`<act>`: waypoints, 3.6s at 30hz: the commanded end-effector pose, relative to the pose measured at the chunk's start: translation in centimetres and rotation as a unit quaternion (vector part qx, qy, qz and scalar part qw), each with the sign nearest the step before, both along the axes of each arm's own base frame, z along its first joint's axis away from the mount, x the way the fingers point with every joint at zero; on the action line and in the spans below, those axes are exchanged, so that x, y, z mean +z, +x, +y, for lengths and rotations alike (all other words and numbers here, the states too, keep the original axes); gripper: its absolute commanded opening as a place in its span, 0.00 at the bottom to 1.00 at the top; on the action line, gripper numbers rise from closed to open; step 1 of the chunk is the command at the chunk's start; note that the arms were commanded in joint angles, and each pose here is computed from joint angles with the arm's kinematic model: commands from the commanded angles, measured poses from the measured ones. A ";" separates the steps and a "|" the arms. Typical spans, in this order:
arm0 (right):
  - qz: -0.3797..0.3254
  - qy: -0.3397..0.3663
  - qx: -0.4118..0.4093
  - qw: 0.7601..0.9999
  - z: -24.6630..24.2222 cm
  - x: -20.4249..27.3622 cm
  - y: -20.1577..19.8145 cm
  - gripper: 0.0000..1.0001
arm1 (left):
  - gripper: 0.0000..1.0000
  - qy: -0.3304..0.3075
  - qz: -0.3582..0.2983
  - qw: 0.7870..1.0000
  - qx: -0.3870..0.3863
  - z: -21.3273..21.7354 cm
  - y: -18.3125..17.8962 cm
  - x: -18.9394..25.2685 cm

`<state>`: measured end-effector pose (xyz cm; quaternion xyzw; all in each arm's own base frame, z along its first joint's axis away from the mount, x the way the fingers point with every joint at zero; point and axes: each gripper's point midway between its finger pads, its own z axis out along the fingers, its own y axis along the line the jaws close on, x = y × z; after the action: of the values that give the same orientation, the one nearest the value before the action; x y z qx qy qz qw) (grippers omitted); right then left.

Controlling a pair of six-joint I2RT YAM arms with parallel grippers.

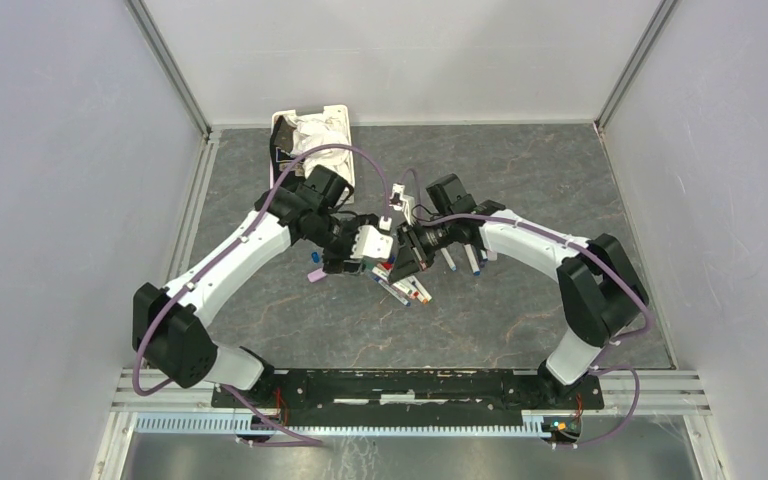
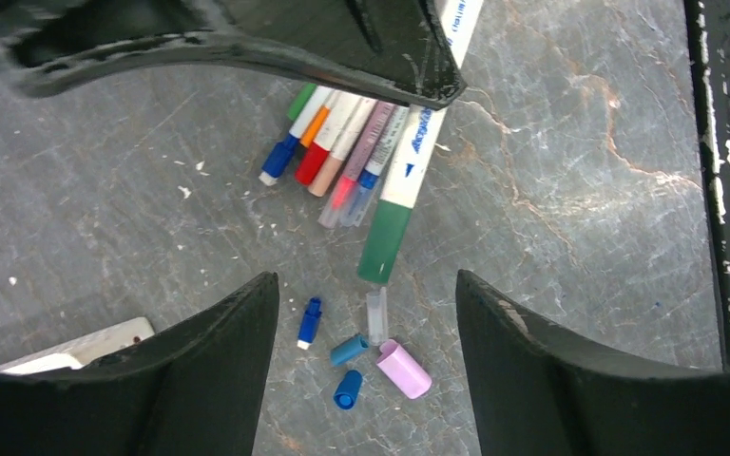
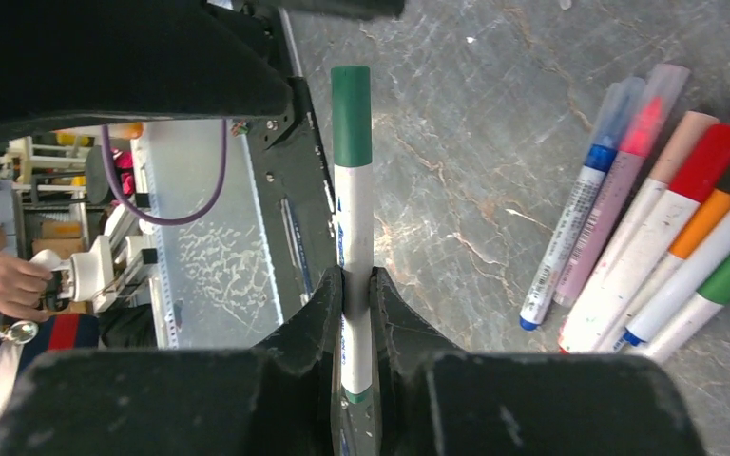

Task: Open the pen caps

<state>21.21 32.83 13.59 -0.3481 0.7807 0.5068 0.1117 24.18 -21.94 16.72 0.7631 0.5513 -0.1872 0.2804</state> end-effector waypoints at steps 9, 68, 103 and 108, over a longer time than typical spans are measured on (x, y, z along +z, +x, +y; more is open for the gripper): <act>0.002 0.050 0.023 0.998 1.9 2.6 0.7 0.00 | 0.58 0.026 0.018 0.998 -0.056 0.0 -2.3 -1.9; 0.031 0.064 0.062 0.996 4.2 0.9 -2.5 0.00 | 0.02 0.122 0.007 0.989 -0.083 2.0 -2.1 -4.4; -0.209 -0.326 -0.405 0.828 -16.5 -6.1 16.7 0.00 | 0.33 0.087 0.041 0.985 0.146 3.4 10.5 -13.4; -0.202 -0.325 -0.403 0.831 -16.0 -7.3 17.2 0.00 | 0.44 0.072 0.040 0.985 0.152 3.0 10.6 -11.7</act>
<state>36.60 16.64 5.76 -0.1239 0.9392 0.0650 0.3135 33.93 -18.05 3.10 0.6992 0.6738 -0.1301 0.2004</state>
